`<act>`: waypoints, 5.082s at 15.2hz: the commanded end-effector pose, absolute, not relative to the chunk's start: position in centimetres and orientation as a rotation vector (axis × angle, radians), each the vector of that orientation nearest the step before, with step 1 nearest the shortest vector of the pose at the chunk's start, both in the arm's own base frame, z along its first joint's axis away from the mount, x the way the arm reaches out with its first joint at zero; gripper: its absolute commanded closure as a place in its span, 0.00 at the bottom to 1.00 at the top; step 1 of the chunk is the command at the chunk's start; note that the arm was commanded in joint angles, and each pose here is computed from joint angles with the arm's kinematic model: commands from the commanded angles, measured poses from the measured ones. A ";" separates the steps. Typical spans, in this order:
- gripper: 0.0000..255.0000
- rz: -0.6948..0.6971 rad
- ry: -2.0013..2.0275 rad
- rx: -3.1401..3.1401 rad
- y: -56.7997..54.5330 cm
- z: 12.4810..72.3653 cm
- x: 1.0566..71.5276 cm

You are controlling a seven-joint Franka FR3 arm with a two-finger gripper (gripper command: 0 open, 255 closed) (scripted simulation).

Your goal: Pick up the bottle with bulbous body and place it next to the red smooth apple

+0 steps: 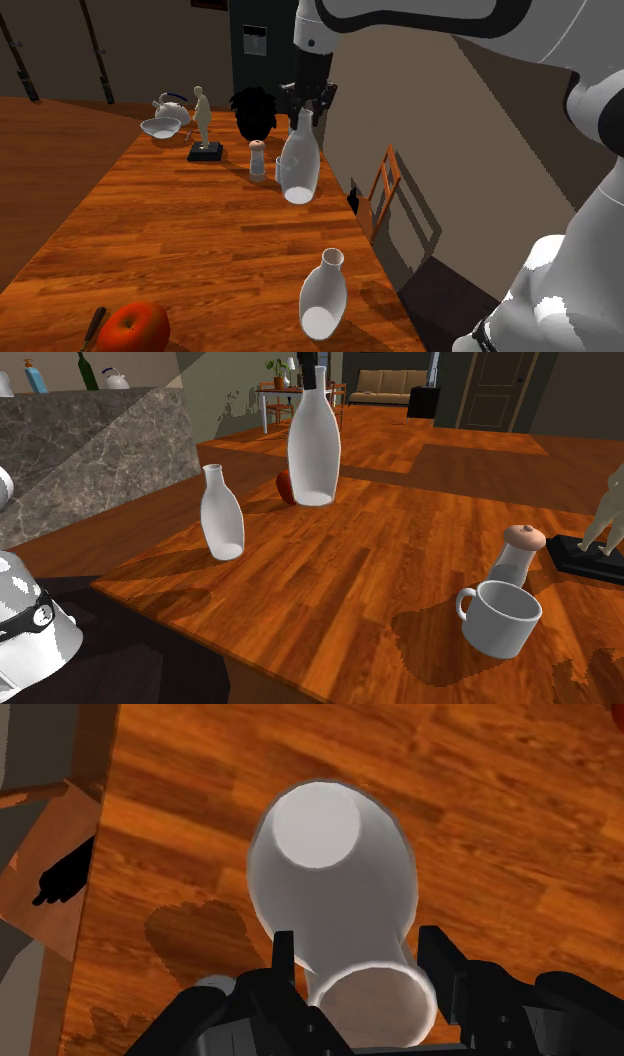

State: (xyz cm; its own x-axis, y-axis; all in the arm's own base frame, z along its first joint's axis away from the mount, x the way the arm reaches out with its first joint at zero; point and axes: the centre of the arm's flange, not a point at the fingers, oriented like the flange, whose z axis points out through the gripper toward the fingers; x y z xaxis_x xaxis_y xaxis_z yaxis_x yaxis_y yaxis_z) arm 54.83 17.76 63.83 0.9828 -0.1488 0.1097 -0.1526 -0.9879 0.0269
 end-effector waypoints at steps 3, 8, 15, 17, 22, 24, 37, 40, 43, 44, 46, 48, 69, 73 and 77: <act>1.00 0.168 -0.237 3.093 22.6 63.8 53.2; 1.00 0.168 -0.237 3.093 28.8 63.8 50.9; 1.00 0.168 -0.237 3.093 37.5 63.8 47.7; 1.00 0.168 -0.237 3.093 40.0 63.8 46.8; 1.00 0.168 -0.237 3.093 46.2 63.9 44.6; 1.00 0.168 -0.237 3.093 46.2 62.8 44.6; 1.00 0.168 -0.237 3.093 46.2 55.9 44.6; 1.00 0.168 -0.237 3.093 46.2 54.4 44.6; 1.00 0.168 -0.237 3.093 46.2 52.8 44.6; 1.00 0.168 -0.237 3.093 46.2 52.2 44.6; 1.00 0.168 -0.237 3.093 46.2 51.2 44.6; 1.00 0.168 -0.237 3.093 46.2 50.1 44.6; 0.00 0.168 -0.237 3.093 46.2 44.1 44.6; 0.00 0.168 -0.237 3.093 46.2 44.1 44.6; 0.00 0.168 -0.237 3.093 46.4 49.1 44.0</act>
State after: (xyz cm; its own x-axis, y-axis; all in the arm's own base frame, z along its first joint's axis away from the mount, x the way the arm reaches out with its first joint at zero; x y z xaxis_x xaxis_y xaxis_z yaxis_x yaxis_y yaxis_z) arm 44.19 46.36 48.09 0.9824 -0.1501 0.1113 -0.1538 -0.9878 0.0253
